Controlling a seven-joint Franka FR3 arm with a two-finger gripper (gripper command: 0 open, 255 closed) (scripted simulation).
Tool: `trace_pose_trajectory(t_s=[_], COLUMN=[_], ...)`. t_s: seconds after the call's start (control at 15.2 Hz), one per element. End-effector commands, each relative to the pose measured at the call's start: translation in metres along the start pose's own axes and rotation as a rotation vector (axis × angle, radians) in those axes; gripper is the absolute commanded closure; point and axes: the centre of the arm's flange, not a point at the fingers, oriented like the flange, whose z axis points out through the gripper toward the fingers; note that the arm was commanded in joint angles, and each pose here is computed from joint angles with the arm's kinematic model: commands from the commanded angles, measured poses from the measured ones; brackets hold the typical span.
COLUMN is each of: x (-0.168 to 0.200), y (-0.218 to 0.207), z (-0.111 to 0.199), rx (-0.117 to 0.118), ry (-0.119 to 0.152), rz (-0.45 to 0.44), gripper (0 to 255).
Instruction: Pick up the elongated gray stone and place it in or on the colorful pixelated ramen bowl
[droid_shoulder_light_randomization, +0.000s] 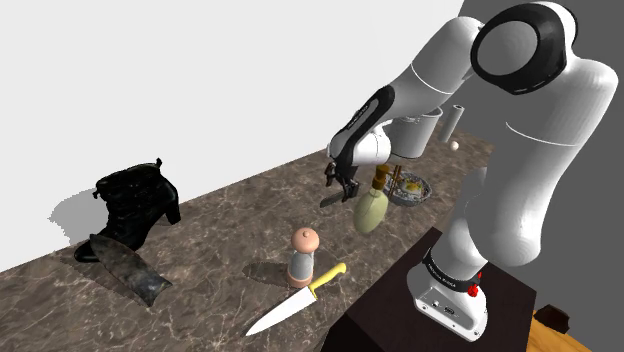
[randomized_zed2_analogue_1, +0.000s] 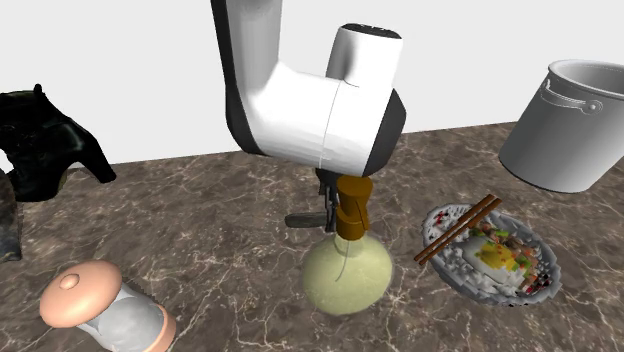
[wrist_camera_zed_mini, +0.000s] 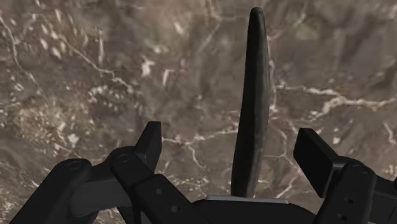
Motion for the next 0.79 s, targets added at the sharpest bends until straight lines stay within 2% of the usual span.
trace_pose_trajectory(t_s=[0.0, 0.07, 0.73], x=[0.0007, 0.0023, 0.0012], y=[-0.0108, -0.0108, -0.0104], z=[0.0111, 0.0113, 0.0059], rx=[0.029, 0.029, 0.029], ry=[-0.01, -0.011, -0.01], rz=[-0.002, -0.002, -0.002], gripper=[0, 255, 255])
